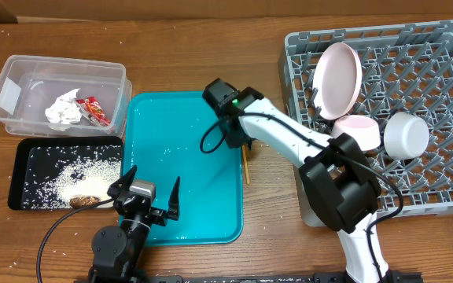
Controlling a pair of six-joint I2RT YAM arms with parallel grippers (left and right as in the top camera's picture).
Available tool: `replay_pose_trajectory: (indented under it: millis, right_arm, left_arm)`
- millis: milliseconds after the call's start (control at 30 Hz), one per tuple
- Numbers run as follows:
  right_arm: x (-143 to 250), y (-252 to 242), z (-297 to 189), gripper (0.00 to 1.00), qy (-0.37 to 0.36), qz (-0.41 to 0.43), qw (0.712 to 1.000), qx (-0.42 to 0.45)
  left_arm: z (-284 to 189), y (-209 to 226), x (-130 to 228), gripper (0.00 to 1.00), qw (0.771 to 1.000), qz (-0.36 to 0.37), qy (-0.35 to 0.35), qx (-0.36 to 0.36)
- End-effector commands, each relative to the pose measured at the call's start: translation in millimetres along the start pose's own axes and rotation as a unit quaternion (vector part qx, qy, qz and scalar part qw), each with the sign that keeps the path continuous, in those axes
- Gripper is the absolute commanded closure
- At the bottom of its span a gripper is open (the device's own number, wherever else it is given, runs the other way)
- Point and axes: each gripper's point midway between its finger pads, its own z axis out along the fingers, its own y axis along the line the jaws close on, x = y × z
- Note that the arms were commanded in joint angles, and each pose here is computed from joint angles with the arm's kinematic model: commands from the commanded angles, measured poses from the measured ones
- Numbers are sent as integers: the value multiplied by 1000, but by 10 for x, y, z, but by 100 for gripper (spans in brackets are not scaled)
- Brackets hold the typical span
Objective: Sort waste into correct bins and load items into the dishwasher
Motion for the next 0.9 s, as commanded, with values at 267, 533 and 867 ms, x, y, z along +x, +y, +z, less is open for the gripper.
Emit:
replay_pose_trajectory:
  millis: [267,533,867]
  right_arm:
    - [153,110,-284,68,42,-30,991,-126]
    - [208,337,-270,71,46,-48,980,-188]
    - [124,634,-342,71,19,-46,976,-210]
  left_arm:
    - [-2,-27,-3,0,1000,-2,-3,6]
    - [-2,-27,-3,0,1000,-2,-3,6]
    - [-2,-27,-3,0,1000,-2,-3,6]
